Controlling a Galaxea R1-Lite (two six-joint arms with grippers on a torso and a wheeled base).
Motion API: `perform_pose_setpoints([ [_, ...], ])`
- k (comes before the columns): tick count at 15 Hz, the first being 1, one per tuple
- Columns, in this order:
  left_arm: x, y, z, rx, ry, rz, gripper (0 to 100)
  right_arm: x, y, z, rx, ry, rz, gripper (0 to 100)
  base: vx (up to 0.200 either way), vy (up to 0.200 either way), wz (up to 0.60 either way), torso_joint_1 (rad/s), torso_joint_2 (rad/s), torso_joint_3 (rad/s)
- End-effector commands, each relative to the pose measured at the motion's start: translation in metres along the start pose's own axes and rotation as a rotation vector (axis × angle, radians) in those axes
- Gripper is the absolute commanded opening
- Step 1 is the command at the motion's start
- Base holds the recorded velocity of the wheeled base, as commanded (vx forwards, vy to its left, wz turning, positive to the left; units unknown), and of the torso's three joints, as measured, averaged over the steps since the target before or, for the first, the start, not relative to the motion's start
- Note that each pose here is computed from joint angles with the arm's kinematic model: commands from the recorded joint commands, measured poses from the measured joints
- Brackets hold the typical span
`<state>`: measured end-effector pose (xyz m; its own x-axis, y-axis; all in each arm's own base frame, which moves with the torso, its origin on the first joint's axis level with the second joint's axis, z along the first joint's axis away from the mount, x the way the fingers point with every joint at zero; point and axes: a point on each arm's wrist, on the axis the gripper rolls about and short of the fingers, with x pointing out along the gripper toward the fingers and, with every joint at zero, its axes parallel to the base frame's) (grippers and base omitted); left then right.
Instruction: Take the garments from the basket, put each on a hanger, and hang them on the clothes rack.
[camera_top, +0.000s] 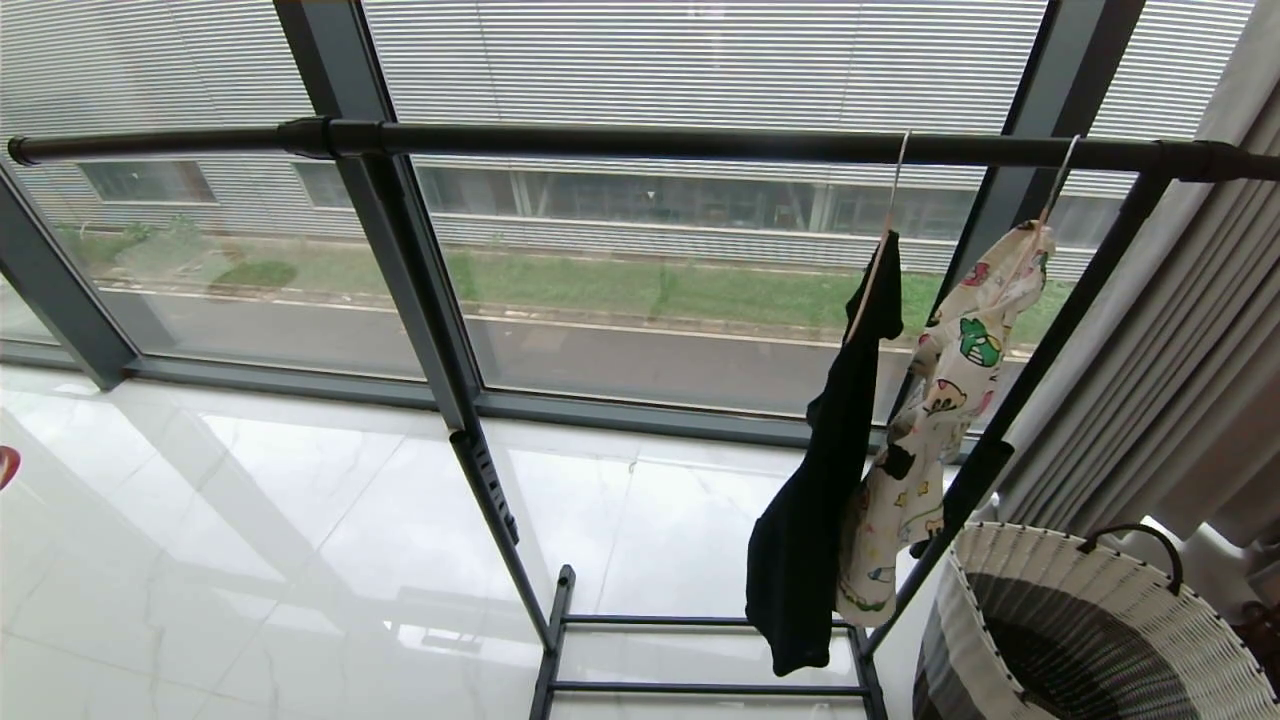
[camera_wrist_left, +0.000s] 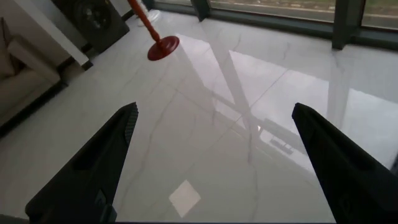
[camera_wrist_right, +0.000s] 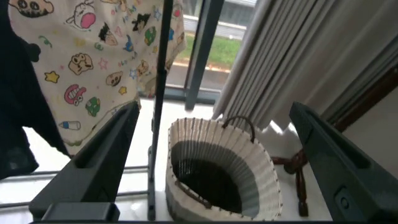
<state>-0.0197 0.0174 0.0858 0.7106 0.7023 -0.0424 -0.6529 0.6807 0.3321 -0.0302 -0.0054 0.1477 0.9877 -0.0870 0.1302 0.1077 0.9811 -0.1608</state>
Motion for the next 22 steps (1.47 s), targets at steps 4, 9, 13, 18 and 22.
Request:
perform_pose_setpoints([
  [4, -0.009, -0.002, -0.003, -0.079, -0.187, -0.256, 100, -0.002, 0.014, -0.058, -0.095, -0.005, 0.027, 100, 0.0, 0.0, 0.0, 0.0, 0.0, 0.0],
  [9, -0.009, -0.002, -0.005, -0.215, -0.158, -0.283, 100, -0.002, 0.013, -0.061, 0.045, 0.039, -0.027, 100, 0.0, 0.0, 0.0, 0.0, 0.0, 0.0],
  [13, -0.01, -0.005, -0.004, -0.198, -0.198, -0.426, 100, -0.002, 0.011, -0.062, 0.041, 0.058, -0.145, 100, 0.0, 0.0, 0.0, 0.0, 0.0, 0.0],
  [18, -0.014, -0.014, -0.008, -0.225, -0.2, -0.792, 100, -0.002, 0.012, -0.062, 0.042, 0.049, -0.074, 100, 0.0, 0.0, 0.0, 0.0, 0.0, 0.0],
  [22, -0.014, -0.014, -0.008, -0.258, -0.184, -0.795, 100, -0.002, 0.02, -0.062, 0.049, 0.015, 0.246, 100, 0.0, 0.0, 0.0, 0.0, 0.0, 0.0],
])
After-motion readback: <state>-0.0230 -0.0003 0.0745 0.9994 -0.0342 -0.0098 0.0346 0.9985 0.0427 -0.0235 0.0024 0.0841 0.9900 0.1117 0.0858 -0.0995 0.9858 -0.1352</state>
